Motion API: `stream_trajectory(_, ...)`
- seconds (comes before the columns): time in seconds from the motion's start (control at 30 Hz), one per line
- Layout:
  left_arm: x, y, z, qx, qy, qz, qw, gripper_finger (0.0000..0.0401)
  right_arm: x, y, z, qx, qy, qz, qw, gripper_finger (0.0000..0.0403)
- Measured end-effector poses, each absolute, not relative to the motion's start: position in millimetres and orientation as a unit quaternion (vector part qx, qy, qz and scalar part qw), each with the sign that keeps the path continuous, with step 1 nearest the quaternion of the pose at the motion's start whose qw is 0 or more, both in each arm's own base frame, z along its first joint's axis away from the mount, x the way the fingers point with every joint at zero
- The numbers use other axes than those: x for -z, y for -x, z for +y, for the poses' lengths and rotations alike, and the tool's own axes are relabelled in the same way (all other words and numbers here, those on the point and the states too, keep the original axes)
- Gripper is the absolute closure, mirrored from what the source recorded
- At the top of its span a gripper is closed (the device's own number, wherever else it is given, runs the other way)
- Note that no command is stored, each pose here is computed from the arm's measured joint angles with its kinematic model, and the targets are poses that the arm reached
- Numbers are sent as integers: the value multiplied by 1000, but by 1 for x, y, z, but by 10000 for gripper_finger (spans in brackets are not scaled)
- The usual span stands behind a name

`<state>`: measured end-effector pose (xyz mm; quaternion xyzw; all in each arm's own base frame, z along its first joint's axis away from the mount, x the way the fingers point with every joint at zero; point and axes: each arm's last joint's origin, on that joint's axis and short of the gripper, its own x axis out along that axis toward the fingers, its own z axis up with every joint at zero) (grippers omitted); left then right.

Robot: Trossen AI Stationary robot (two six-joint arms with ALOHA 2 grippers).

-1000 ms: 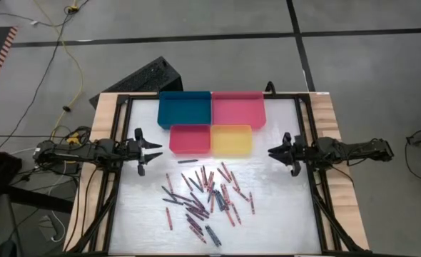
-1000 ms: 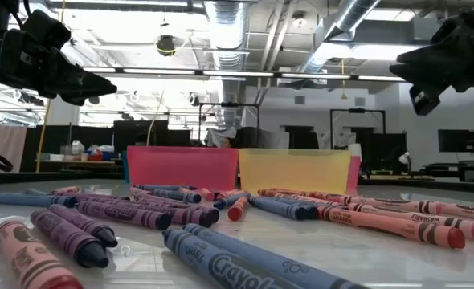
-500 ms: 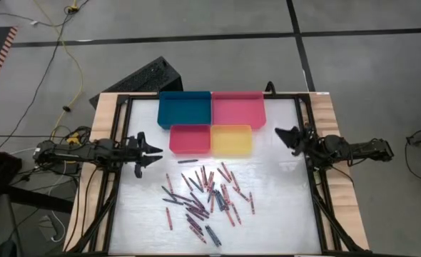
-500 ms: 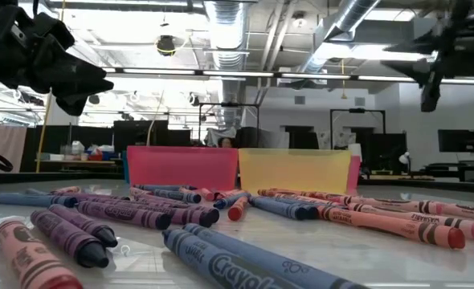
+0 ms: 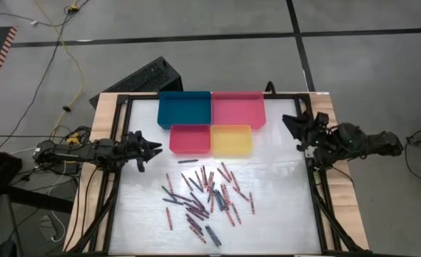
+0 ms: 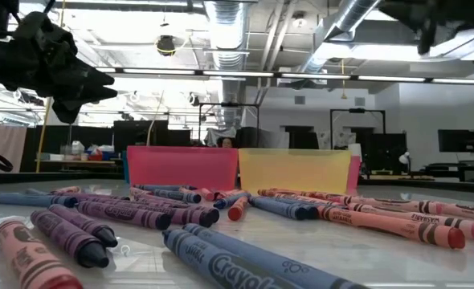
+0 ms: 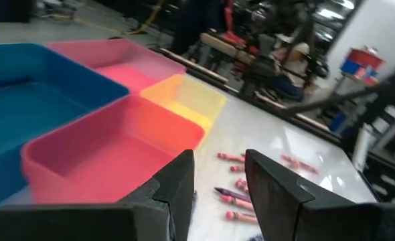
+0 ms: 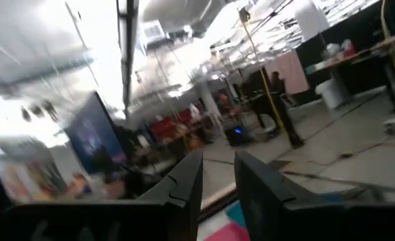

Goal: Sort crayons
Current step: Put the pink crayon into the pink bin

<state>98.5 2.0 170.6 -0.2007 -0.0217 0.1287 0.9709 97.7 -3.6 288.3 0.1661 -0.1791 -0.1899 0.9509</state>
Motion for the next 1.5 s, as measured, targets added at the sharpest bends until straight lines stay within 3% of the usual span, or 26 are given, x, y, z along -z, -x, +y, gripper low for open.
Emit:
stream_trajectory(0.23, -171, -98, 3, -147, 202, -26, 968, 278, -316, -156, 2, 252, -110, 87, 957, 290)
stream_trajectory(0.43, -171, -98, 3, -147, 202, -27, 968, 278, -300, -194, 5, 356, -249, 291, 853, 290)
stream_trajectory(0.67, -171, -98, 4, -164, 190, -29, 968, 278, -249, -229, 43, 354, -329, 468, 740, 290)
stream_trajectory(1.13, -171, -98, 5, -179, 210, -36, 961, 273, -190, -233, 169, 324, -445, 483, 681, 288)
stream_trajectory(1.5, -171, -97, 6, -190, 209, -39, 958, 243, -170, -245, 184, 310, -467, 475, 679, 237)
